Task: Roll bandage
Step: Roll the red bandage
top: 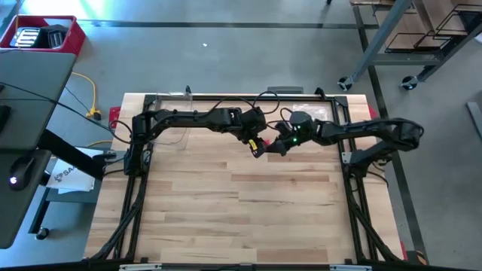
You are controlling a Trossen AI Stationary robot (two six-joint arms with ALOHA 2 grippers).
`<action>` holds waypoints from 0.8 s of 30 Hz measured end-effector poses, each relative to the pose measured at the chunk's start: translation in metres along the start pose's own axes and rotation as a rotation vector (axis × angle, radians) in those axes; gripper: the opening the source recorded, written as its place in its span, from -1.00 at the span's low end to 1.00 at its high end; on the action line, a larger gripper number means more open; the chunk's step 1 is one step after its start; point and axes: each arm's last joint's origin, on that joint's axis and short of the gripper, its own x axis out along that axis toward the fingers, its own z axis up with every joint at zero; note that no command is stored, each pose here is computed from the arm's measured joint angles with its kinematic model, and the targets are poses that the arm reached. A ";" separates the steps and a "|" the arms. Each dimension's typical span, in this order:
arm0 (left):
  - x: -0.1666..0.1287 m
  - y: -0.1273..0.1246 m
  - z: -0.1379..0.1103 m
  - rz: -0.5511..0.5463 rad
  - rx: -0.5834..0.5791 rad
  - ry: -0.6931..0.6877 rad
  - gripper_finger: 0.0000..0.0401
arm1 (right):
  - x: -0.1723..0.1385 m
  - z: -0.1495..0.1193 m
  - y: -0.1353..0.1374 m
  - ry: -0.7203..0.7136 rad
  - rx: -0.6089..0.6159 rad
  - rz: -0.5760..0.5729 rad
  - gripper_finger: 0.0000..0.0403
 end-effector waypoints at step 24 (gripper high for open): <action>-0.003 0.021 0.002 -0.029 -0.110 0.061 -0.20 | -0.001 -0.001 0.003 -0.043 0.141 -0.070 -1.00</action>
